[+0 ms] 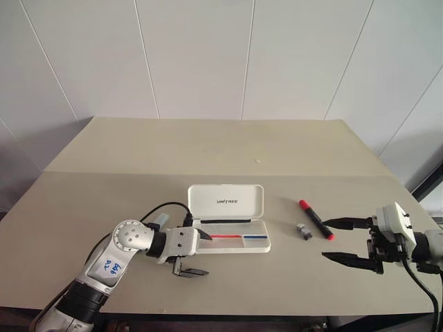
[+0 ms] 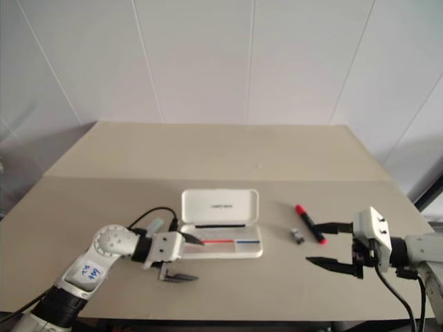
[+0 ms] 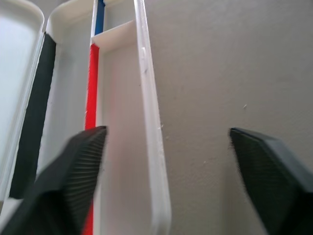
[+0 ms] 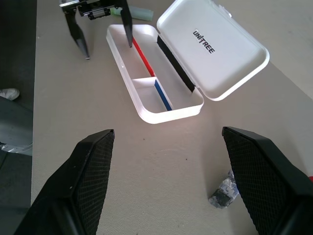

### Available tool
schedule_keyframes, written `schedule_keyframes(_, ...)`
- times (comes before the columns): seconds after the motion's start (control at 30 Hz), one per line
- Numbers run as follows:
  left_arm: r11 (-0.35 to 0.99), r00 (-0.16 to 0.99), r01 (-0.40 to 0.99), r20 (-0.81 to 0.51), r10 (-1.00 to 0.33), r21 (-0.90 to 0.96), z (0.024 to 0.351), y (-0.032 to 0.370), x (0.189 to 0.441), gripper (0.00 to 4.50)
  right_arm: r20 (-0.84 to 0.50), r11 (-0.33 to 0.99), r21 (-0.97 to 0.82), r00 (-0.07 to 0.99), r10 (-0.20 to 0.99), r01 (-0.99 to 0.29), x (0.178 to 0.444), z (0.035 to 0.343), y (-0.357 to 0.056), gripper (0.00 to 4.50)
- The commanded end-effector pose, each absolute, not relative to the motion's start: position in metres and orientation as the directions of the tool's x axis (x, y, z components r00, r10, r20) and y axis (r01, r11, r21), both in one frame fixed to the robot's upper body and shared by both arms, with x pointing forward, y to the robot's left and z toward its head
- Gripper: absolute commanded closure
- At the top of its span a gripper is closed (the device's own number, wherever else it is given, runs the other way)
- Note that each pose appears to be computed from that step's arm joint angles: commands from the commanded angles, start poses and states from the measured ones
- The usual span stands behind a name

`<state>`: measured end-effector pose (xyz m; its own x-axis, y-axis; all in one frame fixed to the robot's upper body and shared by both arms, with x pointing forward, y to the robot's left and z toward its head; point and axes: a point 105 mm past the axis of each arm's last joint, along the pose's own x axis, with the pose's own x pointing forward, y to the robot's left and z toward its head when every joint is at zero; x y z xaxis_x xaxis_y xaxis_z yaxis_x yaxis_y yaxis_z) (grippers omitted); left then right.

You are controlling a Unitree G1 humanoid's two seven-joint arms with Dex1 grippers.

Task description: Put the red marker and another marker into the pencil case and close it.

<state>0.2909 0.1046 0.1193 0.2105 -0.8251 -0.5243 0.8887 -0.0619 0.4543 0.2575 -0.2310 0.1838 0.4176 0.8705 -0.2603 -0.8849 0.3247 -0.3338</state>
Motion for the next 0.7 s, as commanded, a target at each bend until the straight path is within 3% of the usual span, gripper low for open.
schedule_keyframes(0.03,-0.060,0.184,0.893,-0.484,-0.856,0.446,0.135,0.102,0.282,0.06,-0.244,0.327,-0.360,0.427,0.871,-0.874,0.259,0.190,-0.226,0.00)
schedule_keyframes(0.23,-0.017,0.110,0.943,-0.357,-0.928,0.334,0.155,0.102,0.271,0.06,-0.209,0.419,-0.354,0.507,0.836,-0.836,0.269,0.184,-0.225,0.00)
schedule_keyframes(0.33,-0.020,0.076,0.959,-0.325,-0.943,0.282,0.161,0.105,0.266,0.06,-0.165,0.517,-0.354,0.597,0.785,-0.779,0.283,0.184,-0.229,0.00)
schedule_keyframes(0.7,0.046,0.100,0.962,-0.191,-0.976,0.269,0.182,0.137,0.279,0.06,-0.156,0.805,-0.319,0.866,0.476,-0.500,0.327,0.143,-0.264,0.00)
